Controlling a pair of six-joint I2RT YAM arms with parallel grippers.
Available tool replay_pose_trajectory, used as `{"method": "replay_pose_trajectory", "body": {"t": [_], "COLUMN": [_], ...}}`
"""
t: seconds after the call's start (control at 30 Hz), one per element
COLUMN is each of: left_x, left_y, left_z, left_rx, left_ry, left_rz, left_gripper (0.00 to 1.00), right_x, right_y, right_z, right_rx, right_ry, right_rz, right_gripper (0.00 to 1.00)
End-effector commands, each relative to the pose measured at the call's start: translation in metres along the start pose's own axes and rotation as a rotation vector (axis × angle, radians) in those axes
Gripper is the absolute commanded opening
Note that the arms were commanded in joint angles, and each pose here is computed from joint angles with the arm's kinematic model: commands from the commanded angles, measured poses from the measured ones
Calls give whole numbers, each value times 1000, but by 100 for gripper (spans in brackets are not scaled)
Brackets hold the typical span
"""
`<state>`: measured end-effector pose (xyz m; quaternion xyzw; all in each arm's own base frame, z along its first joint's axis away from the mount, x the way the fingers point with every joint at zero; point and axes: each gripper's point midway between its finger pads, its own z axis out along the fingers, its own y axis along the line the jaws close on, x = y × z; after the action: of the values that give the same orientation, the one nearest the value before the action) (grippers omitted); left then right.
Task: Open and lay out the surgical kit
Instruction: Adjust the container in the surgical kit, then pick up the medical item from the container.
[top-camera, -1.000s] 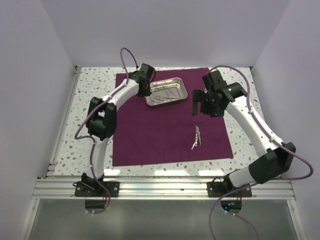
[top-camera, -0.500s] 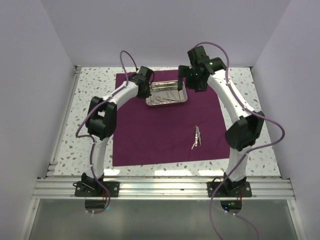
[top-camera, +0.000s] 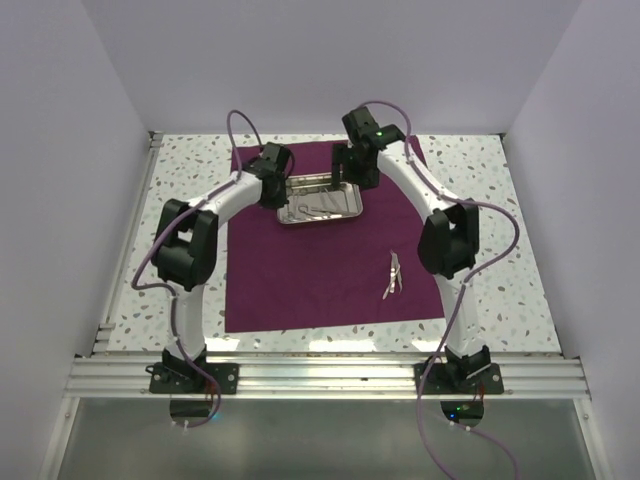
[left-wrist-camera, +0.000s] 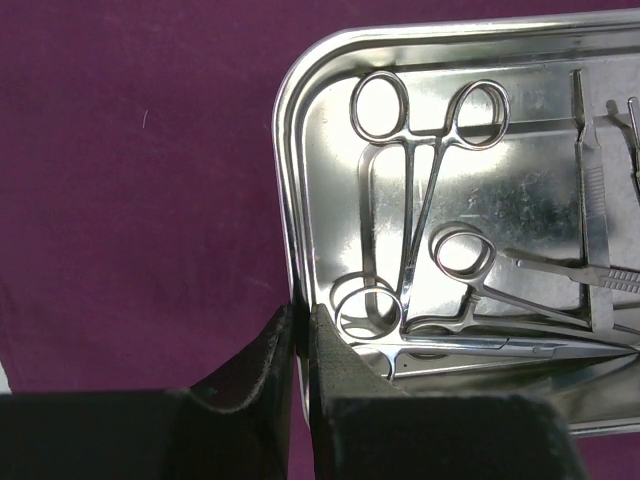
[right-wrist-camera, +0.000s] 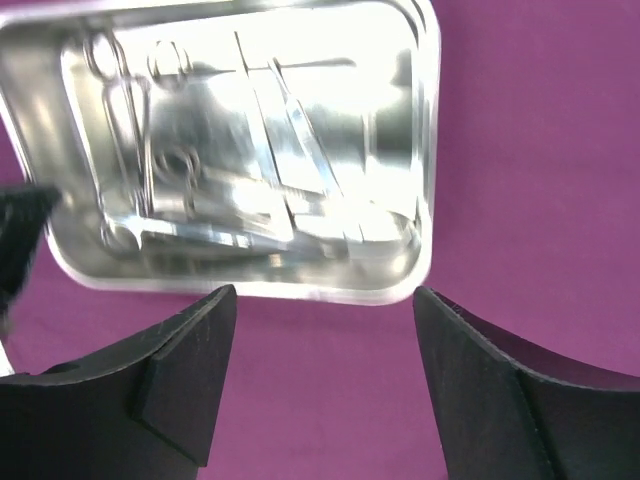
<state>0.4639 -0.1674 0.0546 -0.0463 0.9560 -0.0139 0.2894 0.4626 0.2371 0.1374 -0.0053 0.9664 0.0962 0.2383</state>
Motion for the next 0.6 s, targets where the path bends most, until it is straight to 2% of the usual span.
{"method": "replay_pose_trajectory", "body": {"t": [0.0, 0.3, 0.57], "left_x": [10, 22, 23], "left_y": [8, 6, 3], "left_z": [-16, -20, -23], "left_rx": [27, 69, 91], "left_ry": [23, 53, 66], "left_rz": [66, 78, 92], "left_gripper": [0, 0, 0], "right_x": [-16, -13, -10], "right_y": [42, 63, 40], "right_z": [5, 67, 98], "right_rx": [-89, -103, 26], "right_ry": [-67, -67, -84], "right_rz": [-45, -34, -24], "right_gripper": [73, 65, 55]}}
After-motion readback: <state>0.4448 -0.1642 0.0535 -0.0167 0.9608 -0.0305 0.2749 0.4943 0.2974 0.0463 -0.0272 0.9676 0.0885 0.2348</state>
